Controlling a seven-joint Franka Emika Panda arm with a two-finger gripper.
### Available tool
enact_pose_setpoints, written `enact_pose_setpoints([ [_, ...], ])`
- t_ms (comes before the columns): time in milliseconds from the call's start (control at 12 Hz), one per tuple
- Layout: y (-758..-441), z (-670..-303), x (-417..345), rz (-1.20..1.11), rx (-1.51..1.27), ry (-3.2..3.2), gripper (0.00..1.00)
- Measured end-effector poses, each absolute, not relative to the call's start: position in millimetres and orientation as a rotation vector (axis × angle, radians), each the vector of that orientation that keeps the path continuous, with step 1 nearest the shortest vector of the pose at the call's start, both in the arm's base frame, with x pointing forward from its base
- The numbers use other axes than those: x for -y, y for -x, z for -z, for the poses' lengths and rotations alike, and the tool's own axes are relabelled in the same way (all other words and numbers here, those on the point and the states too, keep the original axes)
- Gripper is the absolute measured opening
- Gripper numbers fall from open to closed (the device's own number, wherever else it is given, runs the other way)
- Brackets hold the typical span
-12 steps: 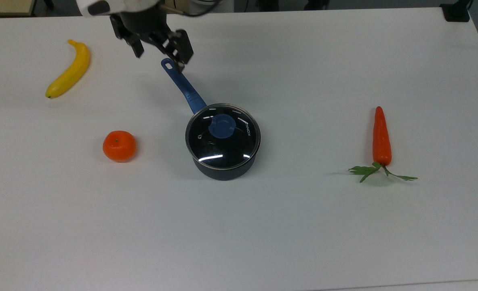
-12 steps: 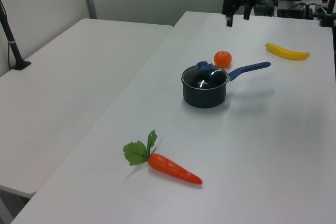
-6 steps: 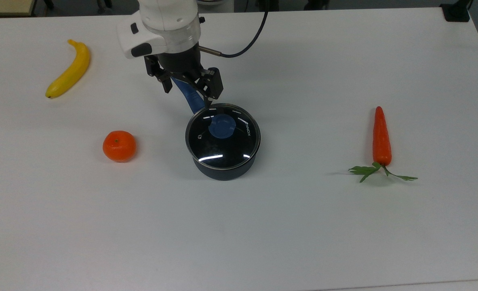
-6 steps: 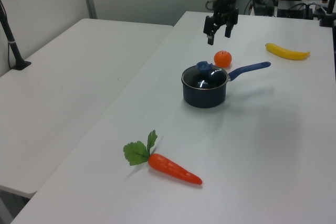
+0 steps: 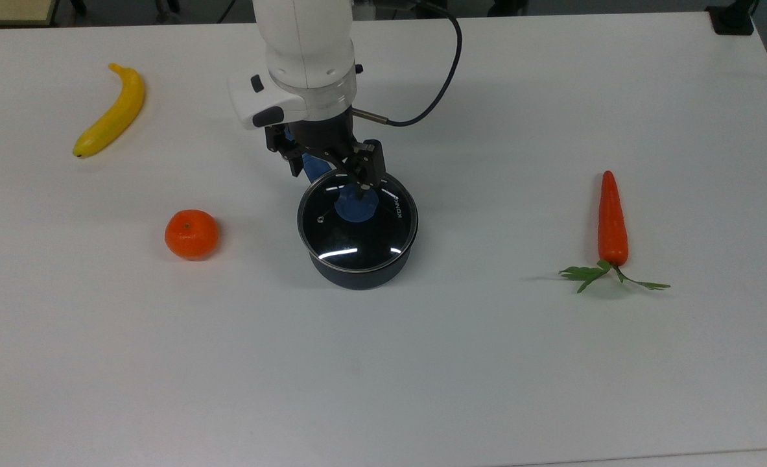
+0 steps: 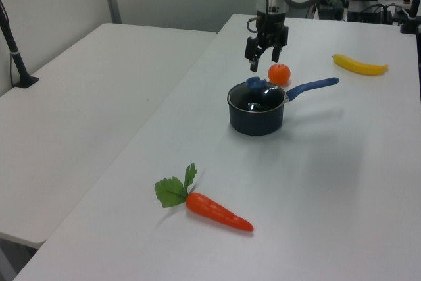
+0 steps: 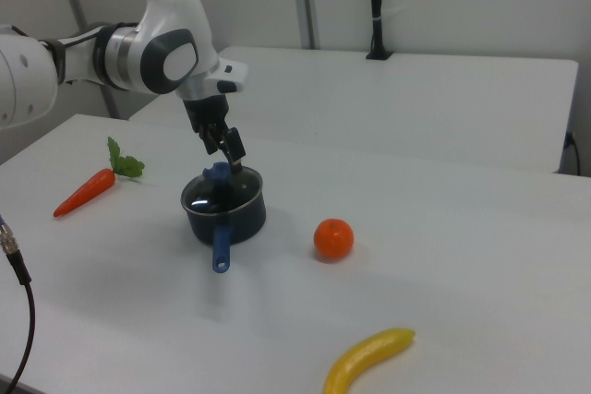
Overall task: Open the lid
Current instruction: 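Move the gripper down over the saucepan toward the blue lid knob, then close the gripper on the blue knob of the glass lid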
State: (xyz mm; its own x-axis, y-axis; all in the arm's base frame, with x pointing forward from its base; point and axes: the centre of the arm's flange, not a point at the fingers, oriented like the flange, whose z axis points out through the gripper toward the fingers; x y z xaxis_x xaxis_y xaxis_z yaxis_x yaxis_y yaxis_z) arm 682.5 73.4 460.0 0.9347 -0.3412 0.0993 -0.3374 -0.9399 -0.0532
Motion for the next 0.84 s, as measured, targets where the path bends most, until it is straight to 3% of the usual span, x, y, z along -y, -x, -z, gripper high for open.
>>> enact_pose_setpoints([
  [836, -691.0, -433.1, -100.9, 0.182, -0.421, 3.078, 1.0],
])
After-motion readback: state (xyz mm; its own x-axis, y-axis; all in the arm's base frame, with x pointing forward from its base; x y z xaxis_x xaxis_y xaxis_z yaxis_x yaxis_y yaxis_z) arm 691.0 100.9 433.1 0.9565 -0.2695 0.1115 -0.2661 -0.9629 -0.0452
